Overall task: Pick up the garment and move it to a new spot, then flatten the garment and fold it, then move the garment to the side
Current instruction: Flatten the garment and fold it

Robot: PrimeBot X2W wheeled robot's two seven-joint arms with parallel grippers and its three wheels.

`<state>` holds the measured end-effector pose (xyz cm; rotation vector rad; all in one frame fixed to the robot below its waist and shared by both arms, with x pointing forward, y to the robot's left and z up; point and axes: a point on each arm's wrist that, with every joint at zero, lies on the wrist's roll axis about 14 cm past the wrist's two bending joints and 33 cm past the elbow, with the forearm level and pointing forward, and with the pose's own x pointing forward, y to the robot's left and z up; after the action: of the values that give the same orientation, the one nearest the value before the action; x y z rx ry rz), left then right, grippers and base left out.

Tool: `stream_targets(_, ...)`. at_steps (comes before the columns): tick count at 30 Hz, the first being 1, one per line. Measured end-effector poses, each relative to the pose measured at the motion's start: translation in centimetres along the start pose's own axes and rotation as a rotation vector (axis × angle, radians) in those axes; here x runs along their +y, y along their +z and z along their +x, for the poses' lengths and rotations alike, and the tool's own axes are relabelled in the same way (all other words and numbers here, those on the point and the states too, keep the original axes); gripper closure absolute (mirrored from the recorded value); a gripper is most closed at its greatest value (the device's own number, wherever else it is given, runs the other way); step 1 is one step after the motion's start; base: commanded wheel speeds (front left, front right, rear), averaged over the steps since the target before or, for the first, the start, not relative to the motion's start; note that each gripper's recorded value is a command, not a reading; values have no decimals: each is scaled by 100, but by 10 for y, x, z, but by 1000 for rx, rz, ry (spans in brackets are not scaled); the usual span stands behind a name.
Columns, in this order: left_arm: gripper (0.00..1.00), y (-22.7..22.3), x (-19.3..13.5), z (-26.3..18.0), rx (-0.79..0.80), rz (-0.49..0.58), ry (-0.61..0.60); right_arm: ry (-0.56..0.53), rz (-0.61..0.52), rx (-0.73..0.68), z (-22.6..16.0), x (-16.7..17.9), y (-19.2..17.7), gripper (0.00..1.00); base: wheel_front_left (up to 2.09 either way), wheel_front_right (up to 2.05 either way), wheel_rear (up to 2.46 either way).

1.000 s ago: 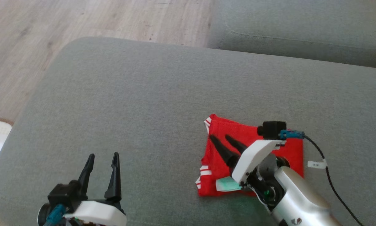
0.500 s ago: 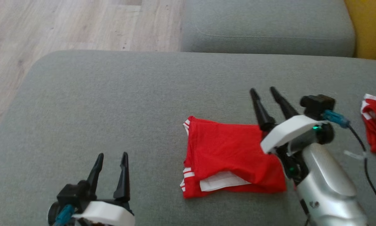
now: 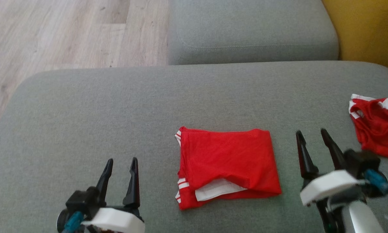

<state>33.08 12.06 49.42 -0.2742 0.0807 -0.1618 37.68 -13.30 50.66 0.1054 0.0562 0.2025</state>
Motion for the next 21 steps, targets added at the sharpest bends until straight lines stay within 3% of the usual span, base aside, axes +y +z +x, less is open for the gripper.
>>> stream_targets(8, 0, -13, 9, -18, 22, -18, 38, -63, 8, -9, -33, -14, -9, 0, 0, 0, 0)
stream_targets(21, 0, -17, 20, -26, 26, 7, 69, -74, 28, 1, -46, -15, -17, 0, 0, 0, 0)
